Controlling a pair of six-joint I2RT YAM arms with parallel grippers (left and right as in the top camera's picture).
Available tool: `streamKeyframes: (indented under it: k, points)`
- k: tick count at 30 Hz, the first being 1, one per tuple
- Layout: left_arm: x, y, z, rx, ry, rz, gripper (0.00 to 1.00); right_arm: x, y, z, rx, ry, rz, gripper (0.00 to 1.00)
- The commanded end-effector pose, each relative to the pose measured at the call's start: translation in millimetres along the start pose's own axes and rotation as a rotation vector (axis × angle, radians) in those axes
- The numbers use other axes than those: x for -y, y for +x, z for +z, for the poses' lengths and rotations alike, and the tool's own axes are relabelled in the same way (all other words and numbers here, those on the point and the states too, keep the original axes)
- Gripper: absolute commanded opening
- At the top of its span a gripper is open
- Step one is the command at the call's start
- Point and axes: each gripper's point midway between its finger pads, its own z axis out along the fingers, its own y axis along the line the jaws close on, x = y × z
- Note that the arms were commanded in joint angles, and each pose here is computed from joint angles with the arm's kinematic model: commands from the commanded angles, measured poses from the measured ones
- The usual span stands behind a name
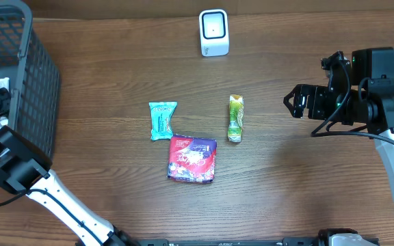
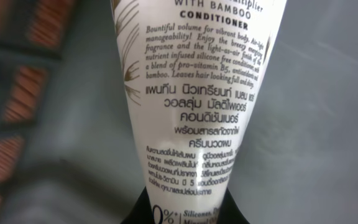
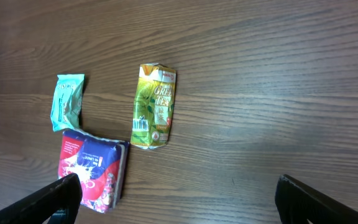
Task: Scan the item barcode
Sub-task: 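Reach into the basket and grasp the white conditioner tube, left gripper, then place the white tube on the table left of the tissue pack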
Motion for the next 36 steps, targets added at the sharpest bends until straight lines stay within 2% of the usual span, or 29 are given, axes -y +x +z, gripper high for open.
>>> streamKeyframes:
  k: [1,4,7,11,12,17,20,24,27,32,36]
  points:
    - [31,-12,-23,0.025,0.069,-0.082,0.04,-3,-6,-1,0.017,-0.005,-0.007,1.0]
    - [50,-29,-75,0.085,0.152,-0.143,0.04,-3,-7,-1,0.023,-0.005,-0.009,1.0]
    - [70,-41,-140,0.169,0.246,-0.131,0.04,-4,-10,-1,0.033,-0.007,-0.013,1.0]
    - [77,-48,-236,0.338,0.243,-0.094,0.04,-5,-12,-1,0.041,-0.016,-0.016,1.0]
    - [79,-47,-284,0.435,0.232,-0.078,0.04,-5,-12,-1,0.041,-0.015,-0.016,1.0]
    - [100,-22,-400,0.649,0.245,-0.015,0.04,-5,-12,-1,0.041,-0.015,-0.016,1.0]
    - [130,8,-442,0.689,0.292,0.052,0.04,-5,-12,-1,0.041,-0.015,-0.017,1.0]
    - [188,48,-457,0.626,0.384,0.184,0.04,-5,-12,-2,0.044,-0.016,-0.018,1.0]
    - [248,68,-447,0.54,0.458,0.318,0.04,-5,-13,-2,0.047,-0.016,-0.019,1.0]
    - [308,105,-378,0.27,0.37,0.455,0.04,-5,-11,-1,0.04,-0.015,-0.016,1.0]
    - [328,143,-317,0.036,0.305,0.503,0.04,-5,-11,-1,0.039,-0.015,-0.016,1.0]
